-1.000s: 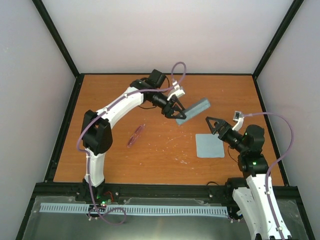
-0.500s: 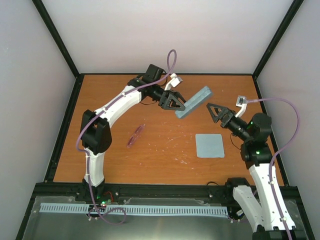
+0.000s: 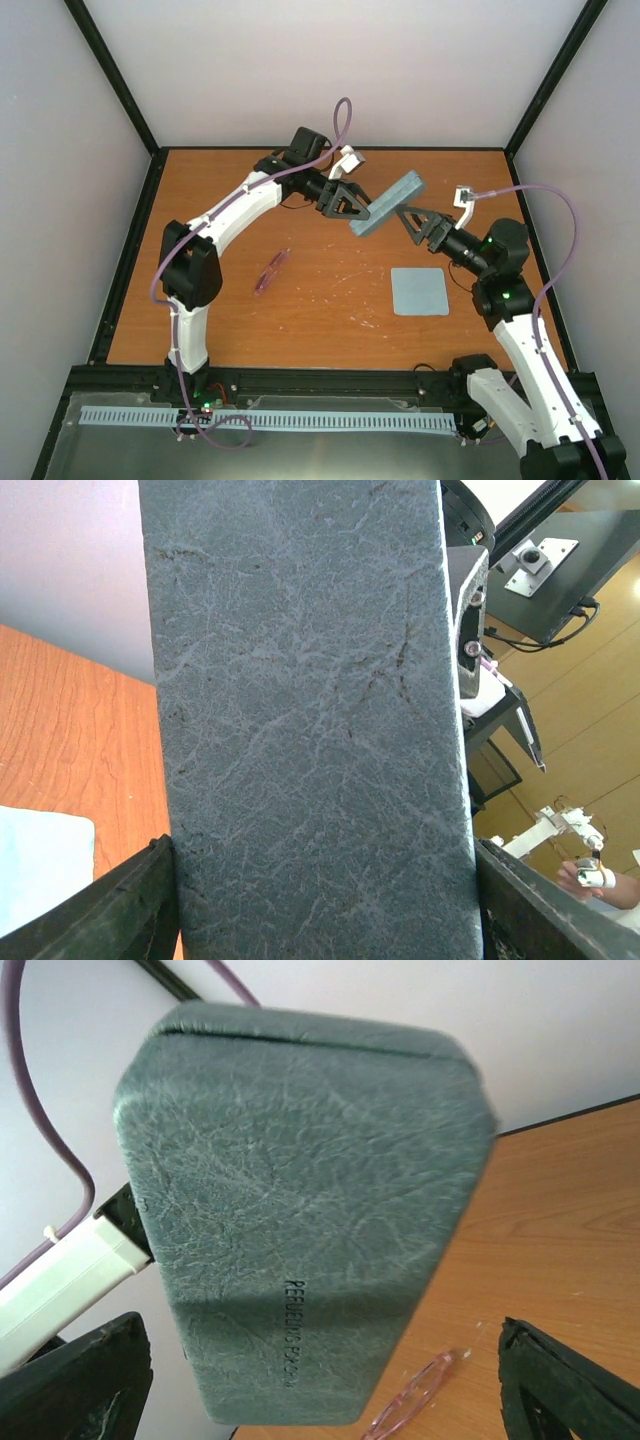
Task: Organize the sunglasses
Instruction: Open the sunglasses case.
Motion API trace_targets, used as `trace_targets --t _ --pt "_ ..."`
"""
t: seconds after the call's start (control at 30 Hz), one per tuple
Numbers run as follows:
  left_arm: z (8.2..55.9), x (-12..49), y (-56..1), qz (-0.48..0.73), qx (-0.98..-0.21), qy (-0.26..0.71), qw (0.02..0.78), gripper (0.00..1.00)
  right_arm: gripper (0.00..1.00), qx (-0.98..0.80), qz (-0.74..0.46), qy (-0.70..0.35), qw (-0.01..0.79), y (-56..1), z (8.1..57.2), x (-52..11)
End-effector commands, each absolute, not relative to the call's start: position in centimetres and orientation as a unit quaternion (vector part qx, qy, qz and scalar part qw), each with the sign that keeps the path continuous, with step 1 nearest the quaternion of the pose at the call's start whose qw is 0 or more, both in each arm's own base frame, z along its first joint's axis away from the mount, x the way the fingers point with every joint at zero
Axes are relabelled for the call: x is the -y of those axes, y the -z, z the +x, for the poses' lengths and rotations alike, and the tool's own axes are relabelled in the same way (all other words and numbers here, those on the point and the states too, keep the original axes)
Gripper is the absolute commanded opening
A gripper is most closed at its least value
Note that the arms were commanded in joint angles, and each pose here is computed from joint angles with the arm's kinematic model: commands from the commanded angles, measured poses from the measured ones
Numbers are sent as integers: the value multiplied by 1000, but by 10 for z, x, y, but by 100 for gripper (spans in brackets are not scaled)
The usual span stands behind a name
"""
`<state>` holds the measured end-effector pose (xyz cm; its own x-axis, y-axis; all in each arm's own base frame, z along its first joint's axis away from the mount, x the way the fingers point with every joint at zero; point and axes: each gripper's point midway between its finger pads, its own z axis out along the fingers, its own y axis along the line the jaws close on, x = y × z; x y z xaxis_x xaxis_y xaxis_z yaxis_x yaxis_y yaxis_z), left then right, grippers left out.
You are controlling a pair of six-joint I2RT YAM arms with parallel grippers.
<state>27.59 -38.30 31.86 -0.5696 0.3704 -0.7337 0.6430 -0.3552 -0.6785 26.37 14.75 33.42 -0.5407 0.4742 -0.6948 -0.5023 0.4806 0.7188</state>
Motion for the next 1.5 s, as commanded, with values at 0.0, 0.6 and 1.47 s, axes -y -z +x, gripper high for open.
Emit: trace_targets --t 0.0,0.6,1.47 --pt "262 377 -348 477 -529 691 120 36 91 -698 -36 -525 486 -347 267 -165" --pt "264 380 -339 480 -548 671 136 45 42 -700 -45 -526 481 -345 273 -183" --pt "289 387 -317 507 -605 576 214 91 18 -699 -82 -542 459 -357 247 -188"
